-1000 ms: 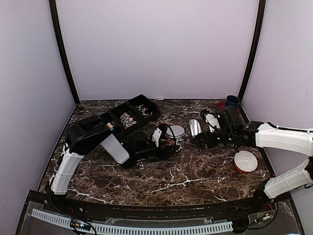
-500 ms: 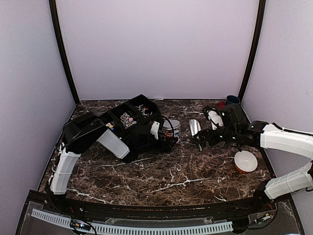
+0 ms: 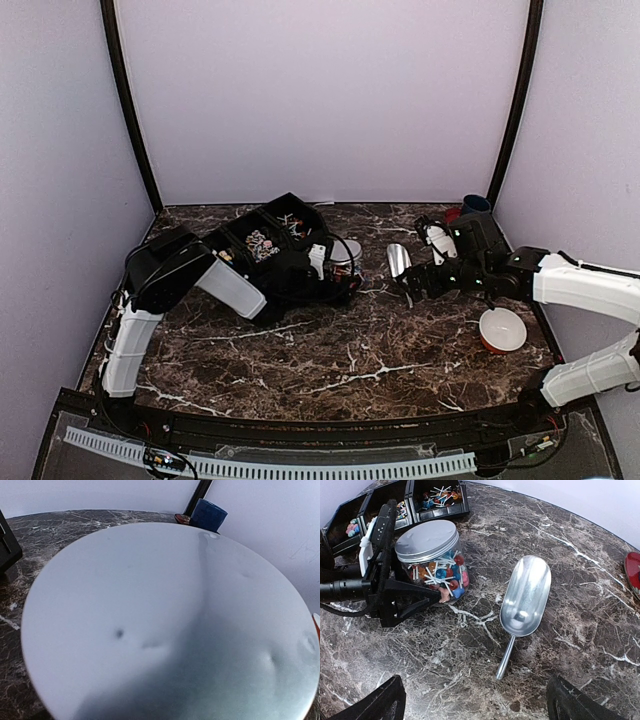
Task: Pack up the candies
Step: Put down the packed packing bottle at the center of the board.
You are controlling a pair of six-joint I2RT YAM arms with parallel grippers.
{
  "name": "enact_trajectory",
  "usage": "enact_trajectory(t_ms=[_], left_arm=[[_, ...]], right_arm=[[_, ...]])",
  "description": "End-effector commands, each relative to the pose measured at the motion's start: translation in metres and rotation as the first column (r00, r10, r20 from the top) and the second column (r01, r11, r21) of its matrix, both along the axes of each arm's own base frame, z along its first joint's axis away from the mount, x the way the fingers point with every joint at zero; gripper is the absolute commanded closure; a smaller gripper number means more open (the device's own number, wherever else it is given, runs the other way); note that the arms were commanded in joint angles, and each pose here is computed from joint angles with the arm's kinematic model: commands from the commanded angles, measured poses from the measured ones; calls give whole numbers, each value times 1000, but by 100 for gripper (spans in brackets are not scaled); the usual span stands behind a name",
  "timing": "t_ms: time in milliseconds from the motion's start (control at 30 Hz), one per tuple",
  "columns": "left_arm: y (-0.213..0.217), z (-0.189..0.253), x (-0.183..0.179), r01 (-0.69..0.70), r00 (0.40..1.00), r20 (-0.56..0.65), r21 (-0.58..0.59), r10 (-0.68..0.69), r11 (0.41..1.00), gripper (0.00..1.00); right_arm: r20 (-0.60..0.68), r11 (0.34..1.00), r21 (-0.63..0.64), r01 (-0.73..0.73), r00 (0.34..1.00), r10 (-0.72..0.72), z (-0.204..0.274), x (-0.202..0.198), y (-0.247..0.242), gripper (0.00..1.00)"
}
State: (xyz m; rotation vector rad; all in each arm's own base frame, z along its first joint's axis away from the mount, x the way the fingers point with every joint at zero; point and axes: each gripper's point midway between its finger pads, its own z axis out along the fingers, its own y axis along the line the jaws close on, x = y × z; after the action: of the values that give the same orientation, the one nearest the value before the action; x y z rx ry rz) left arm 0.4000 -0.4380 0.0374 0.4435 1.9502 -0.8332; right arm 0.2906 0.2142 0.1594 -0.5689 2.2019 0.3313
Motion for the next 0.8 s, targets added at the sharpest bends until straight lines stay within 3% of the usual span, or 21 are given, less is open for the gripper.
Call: enact_trajectory(t_ms=[0, 300, 533, 767], left_arm=[[77, -138, -40, -50, 930, -320, 373, 180, 926, 5], [82, -130, -40, -75, 927, -313, 380, 205, 922, 5], [98, -109, -42, -143, 907, -298, 447, 297, 883, 4], [87, -82, -63, -119, 930, -260, 452, 258, 884, 3]], right_arm=[[6, 1000, 28, 4, 1000, -4, 5, 0, 2, 2], [-13, 1000, 28, 0, 1000, 1, 3, -3, 4, 2], [-21, 1000, 20, 1, 1000, 0, 6, -3, 4, 2], [-15, 1000, 15, 0, 1000, 0, 10, -3, 3, 2]])
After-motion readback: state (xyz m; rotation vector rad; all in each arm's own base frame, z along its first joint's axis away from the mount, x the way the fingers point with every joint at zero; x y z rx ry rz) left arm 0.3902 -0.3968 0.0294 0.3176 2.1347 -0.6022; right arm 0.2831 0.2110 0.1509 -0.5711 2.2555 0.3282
